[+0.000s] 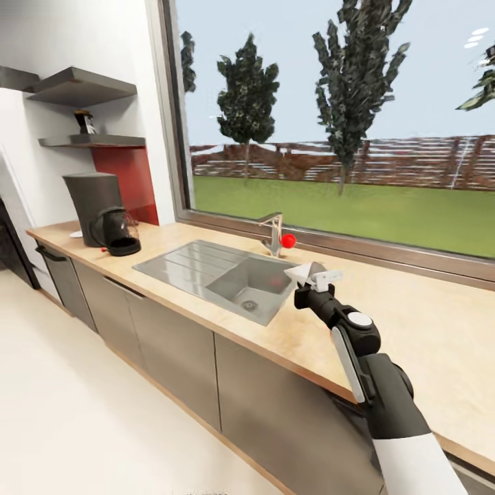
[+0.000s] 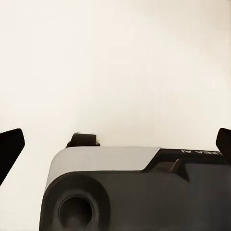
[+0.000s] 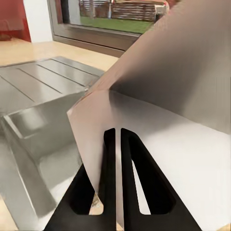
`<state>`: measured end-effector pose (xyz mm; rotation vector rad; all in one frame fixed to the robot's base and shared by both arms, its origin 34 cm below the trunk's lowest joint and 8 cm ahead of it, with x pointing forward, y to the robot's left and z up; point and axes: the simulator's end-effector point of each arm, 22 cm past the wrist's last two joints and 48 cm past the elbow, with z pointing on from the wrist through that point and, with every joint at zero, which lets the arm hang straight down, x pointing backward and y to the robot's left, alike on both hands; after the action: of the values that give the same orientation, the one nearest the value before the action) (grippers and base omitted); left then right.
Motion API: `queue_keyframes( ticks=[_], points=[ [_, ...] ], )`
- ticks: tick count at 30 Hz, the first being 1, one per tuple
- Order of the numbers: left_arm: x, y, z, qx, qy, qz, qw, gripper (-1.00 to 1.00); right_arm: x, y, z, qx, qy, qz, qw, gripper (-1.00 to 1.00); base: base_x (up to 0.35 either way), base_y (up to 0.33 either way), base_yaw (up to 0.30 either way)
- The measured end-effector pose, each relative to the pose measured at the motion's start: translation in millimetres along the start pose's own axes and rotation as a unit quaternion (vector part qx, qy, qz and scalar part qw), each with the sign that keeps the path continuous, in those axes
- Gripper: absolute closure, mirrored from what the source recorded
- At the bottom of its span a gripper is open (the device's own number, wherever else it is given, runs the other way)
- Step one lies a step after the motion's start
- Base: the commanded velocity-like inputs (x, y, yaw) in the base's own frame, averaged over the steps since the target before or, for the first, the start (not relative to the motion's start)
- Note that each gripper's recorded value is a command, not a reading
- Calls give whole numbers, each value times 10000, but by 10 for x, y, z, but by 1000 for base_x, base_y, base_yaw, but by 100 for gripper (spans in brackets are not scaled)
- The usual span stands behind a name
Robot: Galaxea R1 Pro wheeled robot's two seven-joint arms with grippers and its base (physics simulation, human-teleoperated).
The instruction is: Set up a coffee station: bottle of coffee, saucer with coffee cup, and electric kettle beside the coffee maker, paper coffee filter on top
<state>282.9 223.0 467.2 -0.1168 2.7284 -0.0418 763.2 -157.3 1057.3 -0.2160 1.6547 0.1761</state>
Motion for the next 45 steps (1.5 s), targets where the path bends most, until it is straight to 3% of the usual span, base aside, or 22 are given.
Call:
queue_keyframes(
  ticks=[16,21,26,45],
  points=[
    [22,2,-1,-3,28,0,10000,-100,49,36,27,-35,47,35,10000,100,0,0,269],
    [29,3,-1,-4,36,1,10000,-100,85,253,45,-243,91,-93,9996,100,0,0,269],
    [36,5,-1,-8,46,0,10000,-100,118,318,55,-312,129,-113,9994,100,0,0,269],
    [60,10,-2,-16,80,-1,10000,-100,479,334,115,-340,481,-55,9983,100,6,0,256]
  ],
)
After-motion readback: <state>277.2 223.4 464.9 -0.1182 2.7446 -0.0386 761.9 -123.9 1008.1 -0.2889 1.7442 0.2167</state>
